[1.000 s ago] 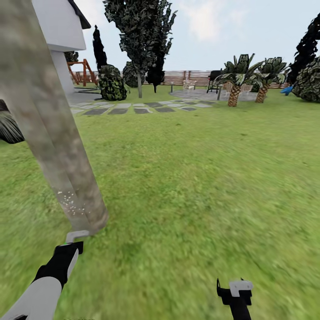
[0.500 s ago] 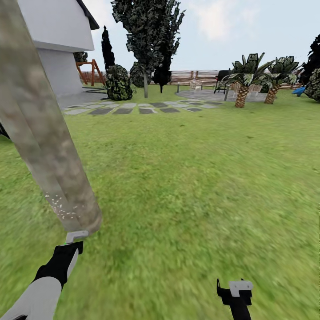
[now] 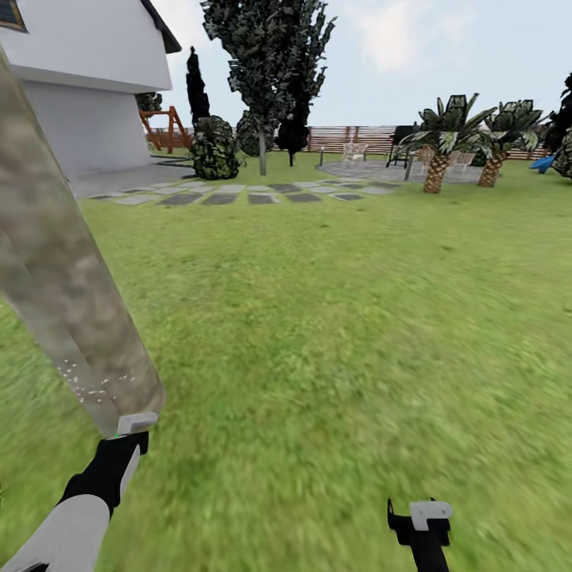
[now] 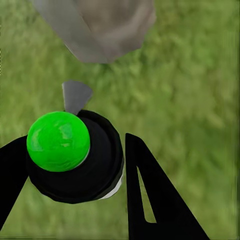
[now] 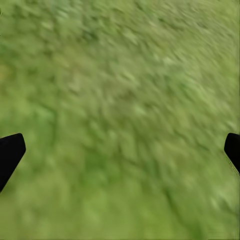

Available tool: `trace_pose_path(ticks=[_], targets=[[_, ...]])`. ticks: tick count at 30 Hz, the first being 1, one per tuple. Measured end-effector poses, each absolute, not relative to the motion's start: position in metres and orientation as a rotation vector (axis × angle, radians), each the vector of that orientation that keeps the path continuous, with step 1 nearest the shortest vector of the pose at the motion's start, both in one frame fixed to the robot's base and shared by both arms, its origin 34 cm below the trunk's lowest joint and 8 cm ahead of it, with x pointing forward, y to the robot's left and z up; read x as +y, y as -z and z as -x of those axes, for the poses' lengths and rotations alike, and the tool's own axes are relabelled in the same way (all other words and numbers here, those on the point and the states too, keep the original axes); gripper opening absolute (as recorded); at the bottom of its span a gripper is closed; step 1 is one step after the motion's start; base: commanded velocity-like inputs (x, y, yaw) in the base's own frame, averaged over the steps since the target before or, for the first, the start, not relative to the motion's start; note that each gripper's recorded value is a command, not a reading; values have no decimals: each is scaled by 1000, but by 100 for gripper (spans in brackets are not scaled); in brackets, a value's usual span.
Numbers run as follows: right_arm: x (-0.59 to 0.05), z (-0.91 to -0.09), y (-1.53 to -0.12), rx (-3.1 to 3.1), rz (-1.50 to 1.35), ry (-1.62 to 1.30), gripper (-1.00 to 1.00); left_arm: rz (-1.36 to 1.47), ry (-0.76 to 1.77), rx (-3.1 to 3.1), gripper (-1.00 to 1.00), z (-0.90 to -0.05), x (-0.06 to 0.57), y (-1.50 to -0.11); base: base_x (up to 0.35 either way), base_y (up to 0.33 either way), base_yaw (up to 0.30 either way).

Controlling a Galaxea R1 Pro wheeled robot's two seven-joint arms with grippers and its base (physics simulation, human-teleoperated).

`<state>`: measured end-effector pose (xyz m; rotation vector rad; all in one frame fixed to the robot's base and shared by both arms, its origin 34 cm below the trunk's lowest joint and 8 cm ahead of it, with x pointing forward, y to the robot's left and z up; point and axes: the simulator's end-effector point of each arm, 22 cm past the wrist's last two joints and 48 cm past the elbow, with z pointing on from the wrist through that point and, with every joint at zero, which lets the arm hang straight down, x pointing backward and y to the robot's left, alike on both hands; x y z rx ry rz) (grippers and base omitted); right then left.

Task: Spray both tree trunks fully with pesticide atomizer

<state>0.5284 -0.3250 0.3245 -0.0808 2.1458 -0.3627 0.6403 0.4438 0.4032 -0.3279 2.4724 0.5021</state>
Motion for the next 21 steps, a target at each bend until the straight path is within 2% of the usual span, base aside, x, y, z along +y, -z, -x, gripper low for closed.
trace_pose_path(ticks=[21], targets=[[-325, -528, -324, 2146, 81, 363, 100, 328, -504, 2472, -100, -640, 445, -403, 178, -244, 275]])
